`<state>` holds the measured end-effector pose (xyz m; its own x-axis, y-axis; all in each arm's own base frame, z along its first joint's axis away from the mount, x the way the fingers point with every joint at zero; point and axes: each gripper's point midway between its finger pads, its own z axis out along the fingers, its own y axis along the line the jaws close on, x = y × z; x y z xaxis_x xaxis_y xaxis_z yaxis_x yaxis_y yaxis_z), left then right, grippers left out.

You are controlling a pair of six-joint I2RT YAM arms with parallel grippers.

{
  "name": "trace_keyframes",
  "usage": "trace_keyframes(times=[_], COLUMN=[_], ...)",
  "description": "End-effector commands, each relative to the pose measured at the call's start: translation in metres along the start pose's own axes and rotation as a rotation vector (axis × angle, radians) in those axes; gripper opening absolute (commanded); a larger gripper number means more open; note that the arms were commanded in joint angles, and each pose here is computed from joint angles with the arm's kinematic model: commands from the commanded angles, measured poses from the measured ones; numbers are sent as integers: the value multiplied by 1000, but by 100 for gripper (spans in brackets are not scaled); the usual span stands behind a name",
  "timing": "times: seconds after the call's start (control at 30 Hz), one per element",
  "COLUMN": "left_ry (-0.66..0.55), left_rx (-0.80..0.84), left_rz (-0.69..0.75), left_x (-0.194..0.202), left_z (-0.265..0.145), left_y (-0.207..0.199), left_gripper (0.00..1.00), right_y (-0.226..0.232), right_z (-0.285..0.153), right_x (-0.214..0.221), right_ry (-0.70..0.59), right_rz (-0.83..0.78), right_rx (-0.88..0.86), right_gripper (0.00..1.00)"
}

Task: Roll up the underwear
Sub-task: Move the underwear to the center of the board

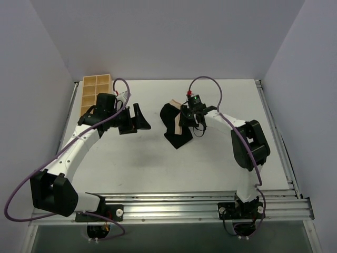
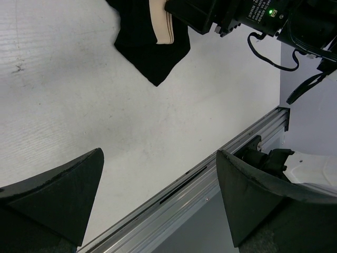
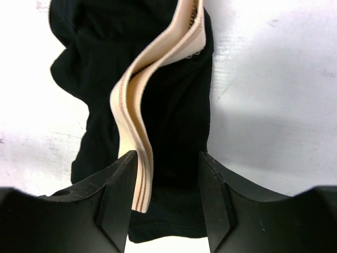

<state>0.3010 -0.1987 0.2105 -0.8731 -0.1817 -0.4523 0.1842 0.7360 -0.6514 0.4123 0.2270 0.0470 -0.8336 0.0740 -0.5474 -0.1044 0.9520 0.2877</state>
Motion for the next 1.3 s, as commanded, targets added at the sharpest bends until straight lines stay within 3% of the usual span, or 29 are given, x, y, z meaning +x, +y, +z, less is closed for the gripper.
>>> trace_keyframes(times=[0.0, 0.23, 0.4, 0.6, 0.93, 1.1, 1.27], left_ry=[-22, -12, -12, -15, -14, -40, -75], left_rx=[-12, -6, -4, -4, -14, -49, -123], left_rz=[34, 30, 29, 28, 24, 21, 9], left_x=[-7, -10, -10, -9, -5, -10, -25], left_z=[-6, -1, -1, -2, -6, -7, -6], left_y=[2, 3, 3, 3, 6, 15, 33], left_gripper=[97, 97, 97, 97, 97, 98, 99], right_y=[19, 25, 27, 38, 38, 46, 82], right_z=[-5, -6, -9, -14, 15, 15, -25], right_x=[-16, -3, -7, -11, 19, 31, 49], right_ry=[-47, -35, -52, -72, 20, 40, 49], right_rz=[2, -10, -36, -58, -34, -50, -178], right_rx=[-35, 11, 75, 105, 77, 38, -120], right_gripper=[45, 45, 55, 55, 48, 27, 0])
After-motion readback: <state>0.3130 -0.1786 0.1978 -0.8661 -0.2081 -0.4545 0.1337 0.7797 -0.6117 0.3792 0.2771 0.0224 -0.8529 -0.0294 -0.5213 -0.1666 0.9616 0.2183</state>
